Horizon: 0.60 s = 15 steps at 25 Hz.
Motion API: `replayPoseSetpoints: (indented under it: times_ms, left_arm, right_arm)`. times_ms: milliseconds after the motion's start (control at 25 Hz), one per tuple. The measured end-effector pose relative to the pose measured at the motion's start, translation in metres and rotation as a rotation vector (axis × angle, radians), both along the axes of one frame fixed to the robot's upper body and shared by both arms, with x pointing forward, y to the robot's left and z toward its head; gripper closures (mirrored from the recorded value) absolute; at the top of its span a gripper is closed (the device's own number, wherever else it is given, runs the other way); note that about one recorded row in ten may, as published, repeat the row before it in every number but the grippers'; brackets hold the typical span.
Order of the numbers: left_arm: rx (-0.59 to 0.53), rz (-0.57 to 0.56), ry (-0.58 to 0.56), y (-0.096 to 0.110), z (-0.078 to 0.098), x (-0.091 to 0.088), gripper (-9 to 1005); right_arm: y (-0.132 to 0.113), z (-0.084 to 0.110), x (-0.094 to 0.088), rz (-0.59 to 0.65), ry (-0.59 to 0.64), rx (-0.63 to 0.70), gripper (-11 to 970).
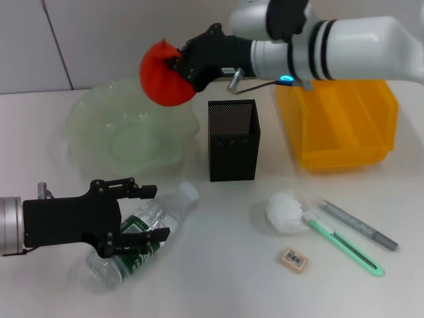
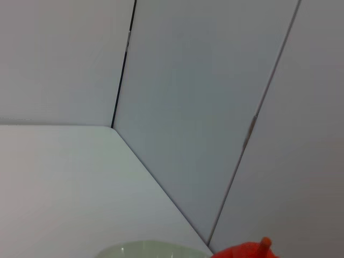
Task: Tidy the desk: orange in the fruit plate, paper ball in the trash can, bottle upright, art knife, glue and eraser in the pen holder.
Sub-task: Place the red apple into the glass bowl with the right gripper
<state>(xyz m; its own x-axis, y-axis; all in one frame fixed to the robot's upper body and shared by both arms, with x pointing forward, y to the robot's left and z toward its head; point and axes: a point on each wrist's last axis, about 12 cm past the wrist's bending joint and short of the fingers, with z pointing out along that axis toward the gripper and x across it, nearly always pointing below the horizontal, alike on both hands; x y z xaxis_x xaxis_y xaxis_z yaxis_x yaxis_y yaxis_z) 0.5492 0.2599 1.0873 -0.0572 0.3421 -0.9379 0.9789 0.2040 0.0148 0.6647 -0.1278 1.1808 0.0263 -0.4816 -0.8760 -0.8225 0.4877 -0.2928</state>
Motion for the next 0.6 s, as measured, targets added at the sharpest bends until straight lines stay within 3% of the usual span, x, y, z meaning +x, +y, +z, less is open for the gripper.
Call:
replayPoseSetpoints:
  times_ms: [240, 600]
  left_arm:
    - [-0.008, 0.000, -0.008, -0.001, 0.001, 0.000, 229]
    - [-0.031, 0.003, -0.015, -0.001, -0.001, -0.002, 229]
  right_arm:
    - [0.018, -0.001, 0.008, -0.026, -0.021, 0.005, 884]
    - [0.026, -0.003, 0.014, -0.056, -0.049, 0.129, 877]
